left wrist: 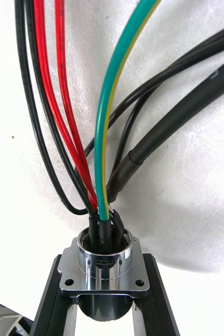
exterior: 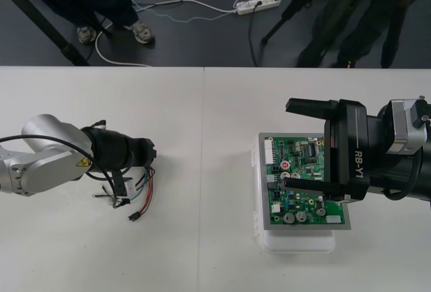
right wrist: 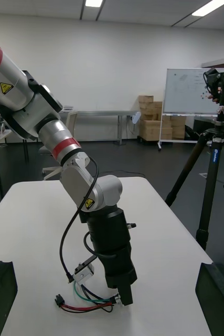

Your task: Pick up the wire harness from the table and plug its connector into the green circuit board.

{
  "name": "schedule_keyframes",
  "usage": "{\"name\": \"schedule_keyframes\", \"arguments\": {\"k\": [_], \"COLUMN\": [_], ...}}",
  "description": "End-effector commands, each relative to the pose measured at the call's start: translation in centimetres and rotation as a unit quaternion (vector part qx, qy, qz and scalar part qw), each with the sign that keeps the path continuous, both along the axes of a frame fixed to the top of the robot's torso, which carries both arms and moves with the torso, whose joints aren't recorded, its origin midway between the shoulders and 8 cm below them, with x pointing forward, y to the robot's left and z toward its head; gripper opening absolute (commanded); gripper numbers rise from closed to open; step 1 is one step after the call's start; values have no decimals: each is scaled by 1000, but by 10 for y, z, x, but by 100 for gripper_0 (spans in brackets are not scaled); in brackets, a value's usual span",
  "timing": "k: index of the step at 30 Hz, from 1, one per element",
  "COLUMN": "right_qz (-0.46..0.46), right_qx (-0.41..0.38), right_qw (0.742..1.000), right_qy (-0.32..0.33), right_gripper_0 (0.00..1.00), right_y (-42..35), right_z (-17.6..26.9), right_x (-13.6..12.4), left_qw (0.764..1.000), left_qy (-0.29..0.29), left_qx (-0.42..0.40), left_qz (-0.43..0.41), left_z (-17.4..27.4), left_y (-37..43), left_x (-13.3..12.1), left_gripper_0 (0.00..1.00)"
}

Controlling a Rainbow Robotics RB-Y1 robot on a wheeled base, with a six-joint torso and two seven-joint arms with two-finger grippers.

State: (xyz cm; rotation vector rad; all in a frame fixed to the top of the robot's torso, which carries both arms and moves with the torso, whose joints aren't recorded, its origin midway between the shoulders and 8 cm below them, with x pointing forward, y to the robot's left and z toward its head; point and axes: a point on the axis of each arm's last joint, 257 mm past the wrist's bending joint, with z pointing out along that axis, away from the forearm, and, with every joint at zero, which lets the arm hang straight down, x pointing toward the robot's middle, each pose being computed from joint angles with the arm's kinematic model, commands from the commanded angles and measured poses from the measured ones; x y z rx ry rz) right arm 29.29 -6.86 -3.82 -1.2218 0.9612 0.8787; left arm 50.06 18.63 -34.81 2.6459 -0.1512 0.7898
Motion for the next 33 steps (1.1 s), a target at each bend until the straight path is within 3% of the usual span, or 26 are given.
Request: {"name": "schedule_keyframes", "arguments": {"k": [1, 19, 33], "right_qz": [5, 5, 6], "right_qx": [3, 3, 4], "right_qw": [1000, 1000, 1000], "right_qy": [-18, -16, -14], "right_gripper_0": [100, 100, 100], "right_y": [8, 8, 8], "right_z": [4, 3, 4], "right_x": [-8, -8, -8], "left_qw": [998, 998, 998], "left_qy": [-32, -56, 27], "left_qx": [30, -16, -43], "left_qz": [-41, -9, 30], "left_z": [3, 42, 101], "left_y": [12, 3, -7], "left_x": [-1, 26, 24], "left_gripper_0": [0, 0, 0]}}
